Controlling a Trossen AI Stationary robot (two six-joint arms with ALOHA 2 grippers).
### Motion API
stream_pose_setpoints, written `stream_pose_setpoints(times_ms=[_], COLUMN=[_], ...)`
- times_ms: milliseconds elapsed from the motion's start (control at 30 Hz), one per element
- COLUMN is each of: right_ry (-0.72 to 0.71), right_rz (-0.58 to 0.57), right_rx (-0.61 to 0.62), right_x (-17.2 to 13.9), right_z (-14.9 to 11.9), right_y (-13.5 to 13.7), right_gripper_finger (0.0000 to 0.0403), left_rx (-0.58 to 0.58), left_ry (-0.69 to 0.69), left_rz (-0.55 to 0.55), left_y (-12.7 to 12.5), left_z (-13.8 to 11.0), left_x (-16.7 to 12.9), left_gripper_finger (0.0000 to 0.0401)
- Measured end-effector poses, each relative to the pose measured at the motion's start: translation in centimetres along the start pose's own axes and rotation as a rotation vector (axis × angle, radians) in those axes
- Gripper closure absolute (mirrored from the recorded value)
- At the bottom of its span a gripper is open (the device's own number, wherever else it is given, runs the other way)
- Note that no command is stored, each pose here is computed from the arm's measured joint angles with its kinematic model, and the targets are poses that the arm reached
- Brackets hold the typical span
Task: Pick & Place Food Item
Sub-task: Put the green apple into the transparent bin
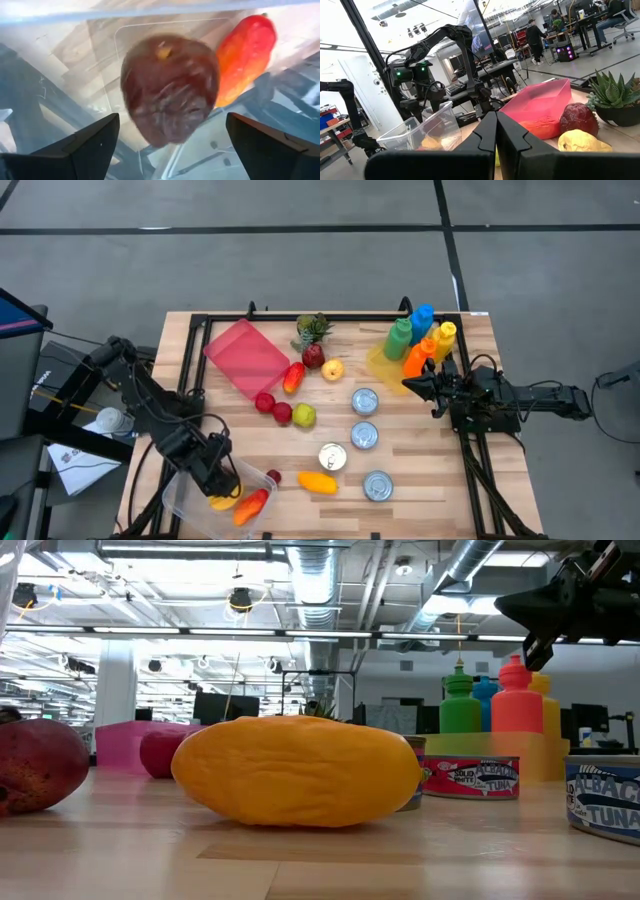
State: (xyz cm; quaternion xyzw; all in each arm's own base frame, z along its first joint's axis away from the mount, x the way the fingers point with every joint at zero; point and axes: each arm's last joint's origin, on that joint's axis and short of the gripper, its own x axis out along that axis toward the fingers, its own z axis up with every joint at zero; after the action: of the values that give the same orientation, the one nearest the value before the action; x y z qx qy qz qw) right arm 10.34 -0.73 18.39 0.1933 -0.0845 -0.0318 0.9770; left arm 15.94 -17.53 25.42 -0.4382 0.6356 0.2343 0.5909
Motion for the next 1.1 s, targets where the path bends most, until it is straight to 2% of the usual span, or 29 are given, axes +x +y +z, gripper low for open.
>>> stream_pose_setpoints(times_ms=[300,433,667,867,933,1100], right_ry=[0.0,0.0,0.0,0.0,0.0,0.0], right_rz=[0.0,0.0,0.0,0.0,0.0,0.0], right_rx=[0.0,0.0,0.0,0.0,0.0,0.0], right_x=[0.0,0.0,0.0,0.0,0.0,0.0], right_z=[0.0,0.0,0.0,0.0,0.0,0.0], right_y=[0.0,0.0,0.0,0.0,0.0,0.0], right_gripper_finger=[0.0403,0.0403,0.0403,0.0403,0.0403,0.0403], left_rx=[-0.022,-0.022,-0.032,-0.087,-0.063,0.058], left_ry=[0.007,0.019,0.033,-0.191,-0.292,-0.598], left_rz=[-0.151,-0.316,-0.696,-0.84,-0.889,-1.09], left_y=[1.2,1.7,1.7,1.2,0.6,-1.6], left_z=[0.3,0.5,1.0,2.9,3.9,6.7], left_x=[-3.3,-5.5,-9.7,-11.0,-11.4,-13.6], left_gripper_finger=[0.0022,0.0024,0.0036,0.0046,0.0047,0.0048])
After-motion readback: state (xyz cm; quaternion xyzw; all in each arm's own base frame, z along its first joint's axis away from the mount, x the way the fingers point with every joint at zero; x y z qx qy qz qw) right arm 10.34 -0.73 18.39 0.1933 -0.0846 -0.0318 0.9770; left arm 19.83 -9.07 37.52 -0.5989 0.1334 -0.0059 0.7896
